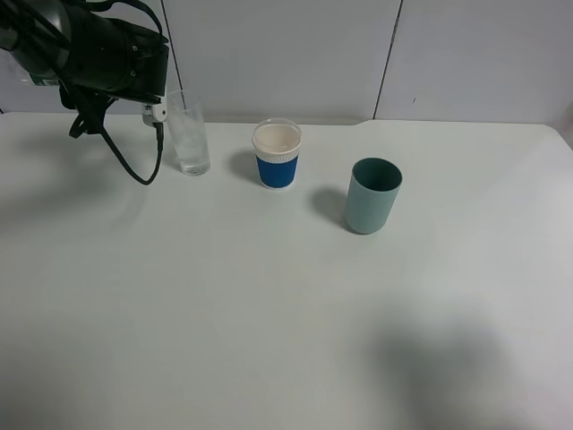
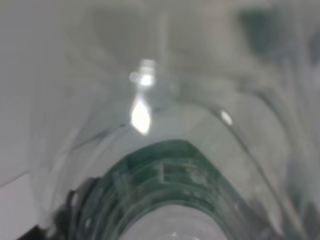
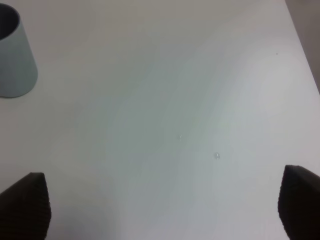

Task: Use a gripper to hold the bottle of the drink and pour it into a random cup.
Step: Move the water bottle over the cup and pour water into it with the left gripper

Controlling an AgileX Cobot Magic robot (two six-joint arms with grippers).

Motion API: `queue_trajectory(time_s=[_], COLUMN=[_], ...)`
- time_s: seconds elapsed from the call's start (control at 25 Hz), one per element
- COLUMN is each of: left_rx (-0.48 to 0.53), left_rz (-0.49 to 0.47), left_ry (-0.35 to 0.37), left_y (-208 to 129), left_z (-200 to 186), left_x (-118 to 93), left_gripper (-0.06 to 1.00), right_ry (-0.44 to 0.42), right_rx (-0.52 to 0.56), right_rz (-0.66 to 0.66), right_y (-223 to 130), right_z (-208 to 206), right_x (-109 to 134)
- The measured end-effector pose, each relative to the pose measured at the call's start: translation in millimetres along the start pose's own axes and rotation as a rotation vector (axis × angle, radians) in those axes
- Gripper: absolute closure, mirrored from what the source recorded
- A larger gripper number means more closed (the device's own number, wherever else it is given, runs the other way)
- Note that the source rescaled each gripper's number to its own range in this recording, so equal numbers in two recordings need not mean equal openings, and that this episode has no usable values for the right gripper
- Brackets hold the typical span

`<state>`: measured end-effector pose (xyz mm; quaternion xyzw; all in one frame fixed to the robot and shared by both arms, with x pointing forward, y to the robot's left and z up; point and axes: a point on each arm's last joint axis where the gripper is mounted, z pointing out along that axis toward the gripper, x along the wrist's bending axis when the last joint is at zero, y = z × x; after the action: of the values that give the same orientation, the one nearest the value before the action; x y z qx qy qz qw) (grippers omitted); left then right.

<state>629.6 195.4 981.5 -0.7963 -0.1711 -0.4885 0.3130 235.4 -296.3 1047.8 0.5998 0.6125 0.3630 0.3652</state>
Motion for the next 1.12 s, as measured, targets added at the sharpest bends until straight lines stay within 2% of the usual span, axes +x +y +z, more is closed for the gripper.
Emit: queue_trajectory(time_s=[1.12], left_rx=[0.009], left_rz=[0.044], left_ry=[0.033], left_y=[-0.7], left_z=[-0.1], left_x=[3.0], left_gripper=[0.94], right_ry=[0.000], right_rx=[0.000], right_rz=[0.000], right_y=[0.0], right_z=[0.0], right_x=[0.0])
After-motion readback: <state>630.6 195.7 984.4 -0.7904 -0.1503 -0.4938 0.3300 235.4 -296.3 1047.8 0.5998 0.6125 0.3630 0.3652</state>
